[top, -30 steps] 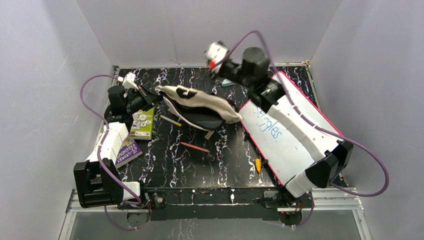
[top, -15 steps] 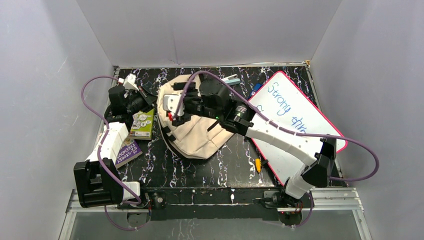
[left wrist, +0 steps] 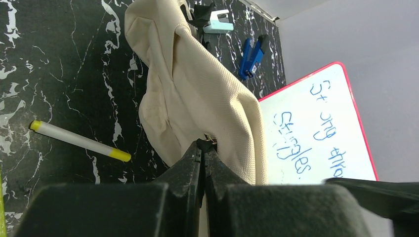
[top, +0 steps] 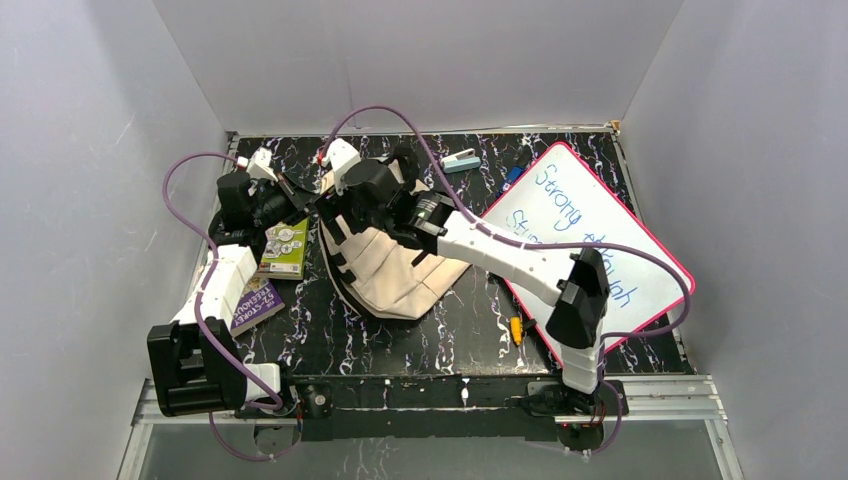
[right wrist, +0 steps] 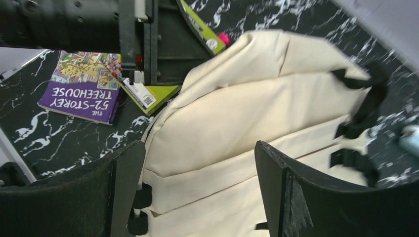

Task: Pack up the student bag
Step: Unzip the student bag at the center of the board.

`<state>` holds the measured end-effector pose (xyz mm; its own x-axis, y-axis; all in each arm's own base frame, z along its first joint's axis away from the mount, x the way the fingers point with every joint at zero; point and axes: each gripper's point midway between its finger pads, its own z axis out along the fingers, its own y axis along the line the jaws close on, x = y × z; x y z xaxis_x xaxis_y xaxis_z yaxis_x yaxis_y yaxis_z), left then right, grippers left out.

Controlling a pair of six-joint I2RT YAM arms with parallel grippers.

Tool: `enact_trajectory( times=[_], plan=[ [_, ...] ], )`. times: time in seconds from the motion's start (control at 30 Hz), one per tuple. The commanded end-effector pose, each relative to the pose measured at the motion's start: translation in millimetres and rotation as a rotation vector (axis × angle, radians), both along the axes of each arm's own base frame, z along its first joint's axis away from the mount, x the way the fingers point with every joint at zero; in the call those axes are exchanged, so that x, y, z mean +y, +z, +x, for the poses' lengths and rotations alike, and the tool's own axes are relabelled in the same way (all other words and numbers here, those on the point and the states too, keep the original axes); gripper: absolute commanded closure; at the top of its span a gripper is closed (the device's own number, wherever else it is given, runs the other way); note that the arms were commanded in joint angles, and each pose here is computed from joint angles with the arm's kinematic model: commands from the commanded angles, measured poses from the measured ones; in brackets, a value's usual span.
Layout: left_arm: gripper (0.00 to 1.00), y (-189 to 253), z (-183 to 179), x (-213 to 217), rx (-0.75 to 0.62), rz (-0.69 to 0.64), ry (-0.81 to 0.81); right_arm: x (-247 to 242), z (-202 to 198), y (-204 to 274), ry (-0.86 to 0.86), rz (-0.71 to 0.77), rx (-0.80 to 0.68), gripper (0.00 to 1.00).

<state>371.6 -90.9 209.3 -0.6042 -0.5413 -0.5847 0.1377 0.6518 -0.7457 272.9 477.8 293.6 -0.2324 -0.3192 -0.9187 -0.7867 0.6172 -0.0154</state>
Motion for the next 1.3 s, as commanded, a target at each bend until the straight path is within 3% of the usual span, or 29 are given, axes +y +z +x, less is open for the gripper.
enact_trajectory(
  times=[0.0, 0.3, 0.57, 0.63, 0.87, 0.93, 1.07, 1.27],
  plan=[
    [1.00, 51.3, -1.7, -4.2, -0.141, -0.006, -0.035, 13.5, -5.8, -2.0, -0.067, 0.125, 0.143, 0.08],
    [1.00, 51.8, -3.6, -6.2, -0.142, -0.010, -0.043, 22.5, 0.6, -20.3, -0.105, 0.133, 0.175, 0.06],
    [1.00, 55.1, -5.1, -6.5, -0.151, -0.010, -0.043, 21.0, 19.9, -49.1, -0.200, 0.047, 0.152, 0.14],
    [1.00, 55.2, -5.6, -6.5, -0.153, -0.008, -0.044, 20.5, 19.8, -45.7, -0.199, 0.053, 0.148, 0.22],
    [1.00, 55.7, -5.5, -5.1, -0.156, 0.007, -0.041, 0.5, 13.4, 12.5, -0.149, 0.102, 0.047, 0.74],
    [1.00, 56.8, -5.8, -5.3, -0.162, 0.011, -0.043, -7.5, 10.3, 32.6, -0.117, 0.110, 0.008, 0.85],
    [1.00, 60.7, -8.0, -6.7, -0.179, 0.017, -0.059, -23.2, 11.3, 58.4, -0.023, 0.112, -0.004, 0.99],
    [1.00, 64.8, -16.2, -14.2, -0.214, 0.007, -0.117, -44.2, 18.8, 69.3, 0.200, 0.121, 0.062, 1.00]
  ],
)
